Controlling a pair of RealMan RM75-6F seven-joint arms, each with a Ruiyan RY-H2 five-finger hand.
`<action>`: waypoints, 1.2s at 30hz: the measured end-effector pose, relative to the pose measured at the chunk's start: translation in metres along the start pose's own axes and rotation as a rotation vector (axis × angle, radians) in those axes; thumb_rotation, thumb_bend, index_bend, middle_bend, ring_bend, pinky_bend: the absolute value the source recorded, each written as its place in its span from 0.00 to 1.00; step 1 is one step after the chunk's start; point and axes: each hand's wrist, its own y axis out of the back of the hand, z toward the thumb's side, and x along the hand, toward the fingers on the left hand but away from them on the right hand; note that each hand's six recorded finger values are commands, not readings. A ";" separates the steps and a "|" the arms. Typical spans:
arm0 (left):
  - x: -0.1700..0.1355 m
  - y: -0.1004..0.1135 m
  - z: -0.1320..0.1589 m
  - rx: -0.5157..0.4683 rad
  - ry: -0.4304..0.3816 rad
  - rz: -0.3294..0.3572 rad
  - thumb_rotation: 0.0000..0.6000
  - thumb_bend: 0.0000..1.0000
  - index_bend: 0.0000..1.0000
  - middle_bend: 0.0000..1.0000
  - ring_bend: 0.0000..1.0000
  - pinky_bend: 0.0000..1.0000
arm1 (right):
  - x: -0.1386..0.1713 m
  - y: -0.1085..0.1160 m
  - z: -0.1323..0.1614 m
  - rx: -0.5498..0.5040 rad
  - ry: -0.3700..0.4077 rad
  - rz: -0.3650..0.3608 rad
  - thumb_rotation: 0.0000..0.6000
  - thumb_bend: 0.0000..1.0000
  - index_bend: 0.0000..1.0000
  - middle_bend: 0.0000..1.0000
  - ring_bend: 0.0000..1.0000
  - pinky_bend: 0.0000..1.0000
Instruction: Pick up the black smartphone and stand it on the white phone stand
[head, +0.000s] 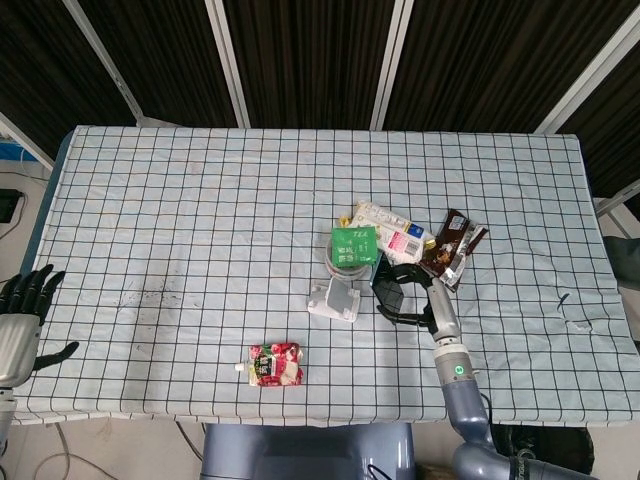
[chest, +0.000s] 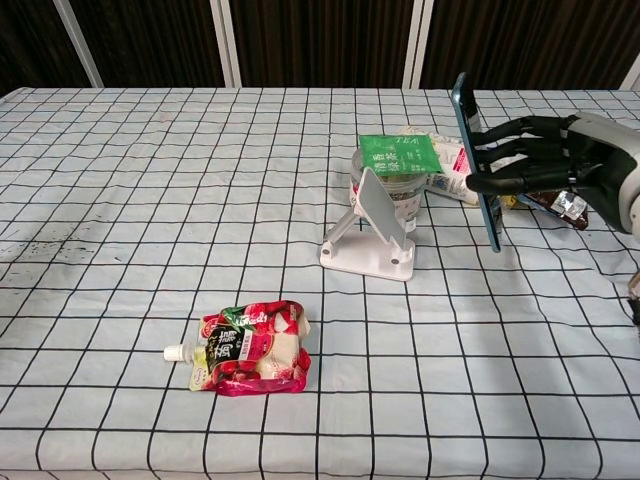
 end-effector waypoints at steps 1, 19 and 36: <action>0.000 0.000 0.000 0.000 0.000 0.000 1.00 0.00 0.00 0.00 0.00 0.00 | -0.001 -0.001 0.001 -0.003 0.003 -0.001 1.00 0.57 0.75 0.69 0.43 0.20; 0.001 -0.001 -0.001 -0.026 0.006 -0.014 1.00 0.00 0.00 0.00 0.00 0.00 | -0.008 -0.032 0.005 -0.024 0.076 -0.021 1.00 0.57 0.75 0.69 0.43 0.20; 0.002 -0.001 -0.002 -0.041 0.012 -0.027 1.00 0.00 0.00 0.00 0.00 0.00 | -0.014 -0.059 0.010 -0.100 0.067 -0.012 1.00 0.57 0.75 0.69 0.43 0.20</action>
